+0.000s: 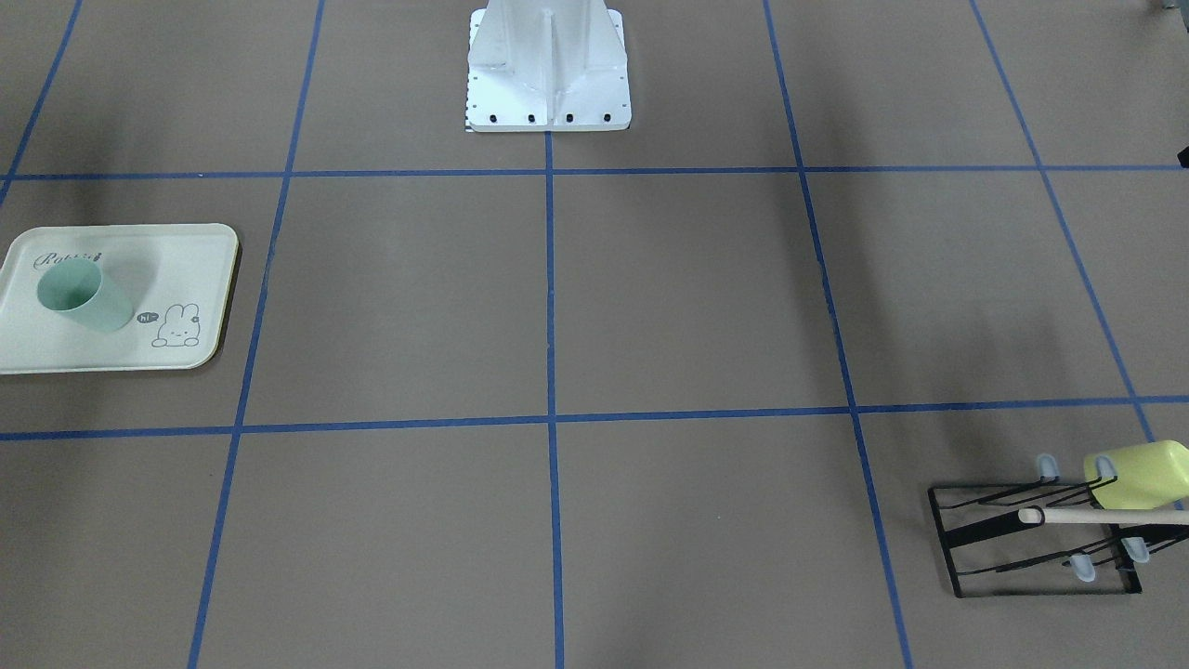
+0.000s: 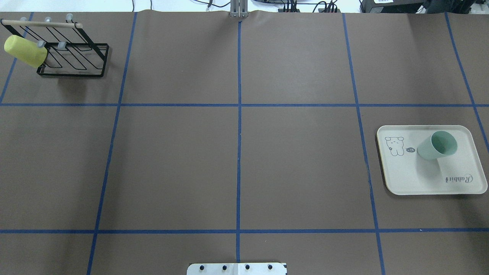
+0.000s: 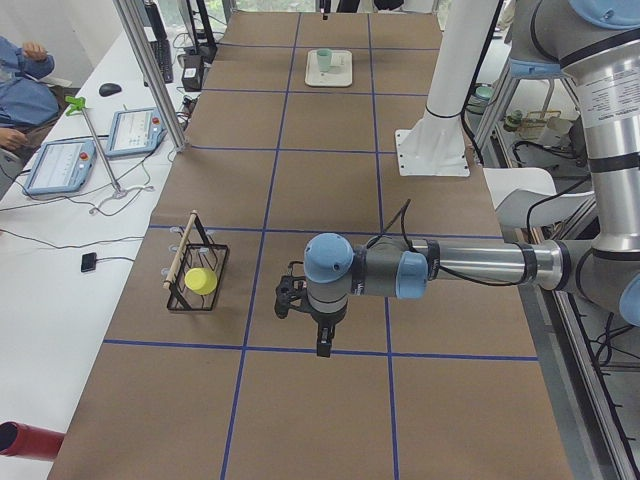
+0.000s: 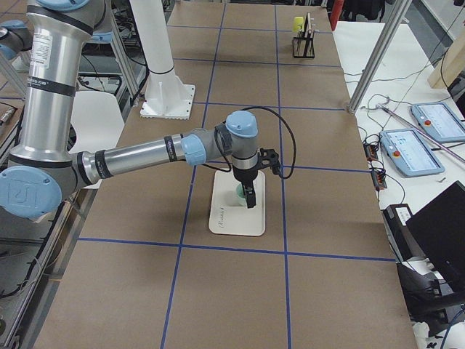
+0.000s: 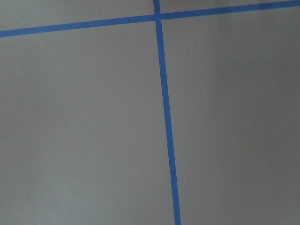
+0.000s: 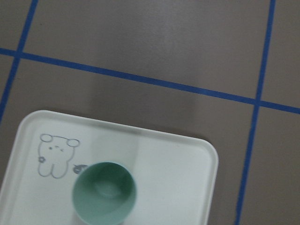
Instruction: Left arm grabs green cup and hands to right arm on tray
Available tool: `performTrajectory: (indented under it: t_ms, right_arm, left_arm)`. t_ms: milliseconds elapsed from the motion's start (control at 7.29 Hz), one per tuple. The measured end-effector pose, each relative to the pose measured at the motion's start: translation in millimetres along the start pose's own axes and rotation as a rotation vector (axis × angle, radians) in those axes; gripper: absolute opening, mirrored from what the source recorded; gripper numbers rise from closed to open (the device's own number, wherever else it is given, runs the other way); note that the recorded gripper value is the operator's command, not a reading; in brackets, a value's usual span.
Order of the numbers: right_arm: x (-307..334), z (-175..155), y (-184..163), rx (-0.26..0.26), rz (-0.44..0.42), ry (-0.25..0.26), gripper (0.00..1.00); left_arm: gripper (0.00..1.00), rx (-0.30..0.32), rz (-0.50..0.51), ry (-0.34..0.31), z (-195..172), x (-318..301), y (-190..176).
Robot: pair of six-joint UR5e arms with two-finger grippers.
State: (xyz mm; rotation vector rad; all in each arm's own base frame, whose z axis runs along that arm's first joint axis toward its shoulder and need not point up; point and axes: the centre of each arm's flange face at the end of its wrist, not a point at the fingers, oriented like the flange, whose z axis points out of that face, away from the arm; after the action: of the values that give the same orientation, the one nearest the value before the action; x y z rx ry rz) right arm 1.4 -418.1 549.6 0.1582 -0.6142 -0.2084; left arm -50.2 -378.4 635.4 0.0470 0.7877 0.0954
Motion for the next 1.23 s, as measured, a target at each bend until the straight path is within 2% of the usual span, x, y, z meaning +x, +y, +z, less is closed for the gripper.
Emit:
performTrajectory:
  t_ms: [411,823,1234]
  right_arm:
    - [77,10,61,-0.066,0.059,0.019,1.00]
    - [87,15,71,-0.080,0.084,0.021,1.00]
    - [90,18,72,-0.071,0.080,0.022,1.00]
  left_arm:
    - [1.00,-0.004,-0.008,-0.002,2,-2,0]
    - [1.00,-0.008,-0.013,-0.005,3,-5,3]
    - [1.00,0.003,0.003,-0.005,-1,0,-3]
